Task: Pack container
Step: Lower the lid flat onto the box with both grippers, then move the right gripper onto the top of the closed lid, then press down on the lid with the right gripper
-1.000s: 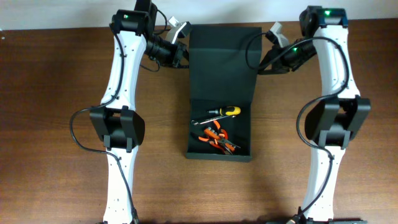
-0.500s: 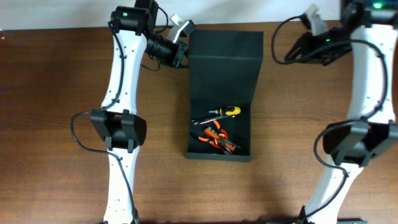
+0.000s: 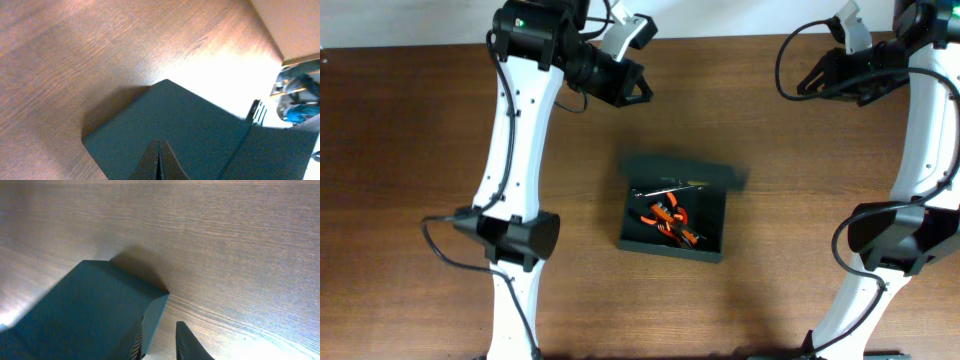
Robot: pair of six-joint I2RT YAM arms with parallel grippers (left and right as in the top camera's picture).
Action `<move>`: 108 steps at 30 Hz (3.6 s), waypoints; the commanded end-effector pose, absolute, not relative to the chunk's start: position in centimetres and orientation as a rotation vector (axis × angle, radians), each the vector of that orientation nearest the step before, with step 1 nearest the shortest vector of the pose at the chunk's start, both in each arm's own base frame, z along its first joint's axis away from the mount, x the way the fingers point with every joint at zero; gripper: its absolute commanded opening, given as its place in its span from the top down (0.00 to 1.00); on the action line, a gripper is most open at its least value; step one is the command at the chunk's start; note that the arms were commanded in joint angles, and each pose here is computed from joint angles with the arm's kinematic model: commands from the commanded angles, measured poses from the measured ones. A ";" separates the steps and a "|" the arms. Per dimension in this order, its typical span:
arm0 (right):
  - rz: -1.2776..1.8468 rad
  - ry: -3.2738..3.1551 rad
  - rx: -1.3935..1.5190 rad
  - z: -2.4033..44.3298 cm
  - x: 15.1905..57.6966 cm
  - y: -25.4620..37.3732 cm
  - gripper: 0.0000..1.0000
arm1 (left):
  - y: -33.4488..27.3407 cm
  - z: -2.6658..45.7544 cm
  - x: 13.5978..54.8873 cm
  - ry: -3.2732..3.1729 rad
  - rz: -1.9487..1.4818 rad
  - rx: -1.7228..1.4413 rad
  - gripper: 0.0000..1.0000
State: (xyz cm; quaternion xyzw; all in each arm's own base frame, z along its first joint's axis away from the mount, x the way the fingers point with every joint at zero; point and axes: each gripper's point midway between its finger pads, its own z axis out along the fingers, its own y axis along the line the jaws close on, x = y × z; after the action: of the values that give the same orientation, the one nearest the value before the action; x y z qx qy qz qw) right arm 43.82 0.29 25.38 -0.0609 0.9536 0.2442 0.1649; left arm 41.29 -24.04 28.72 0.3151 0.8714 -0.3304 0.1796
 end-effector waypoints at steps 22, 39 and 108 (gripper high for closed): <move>0.352 2.646 0.003 33.0 38.6 -1.0 0.75 | -8.5 21.9 35.5 2.996 0.170 0.605 0.98; 0.305 2.965 -0.287 24.4 28.2 7.1 0.73 | -2.8 25.4 32.7 2.815 0.138 0.327 0.98; 0.160 2.912 -0.937 15.0 18.7 18.6 0.81 | -3.3 13.6 29.9 2.777 0.044 0.260 0.98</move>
State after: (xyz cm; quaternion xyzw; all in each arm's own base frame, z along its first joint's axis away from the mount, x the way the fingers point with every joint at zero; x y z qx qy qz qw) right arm 19.84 18.82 16.77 -0.3130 0.9459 0.0641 0.0562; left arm 30.11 -3.23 13.61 0.0924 0.9800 0.0208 0.1751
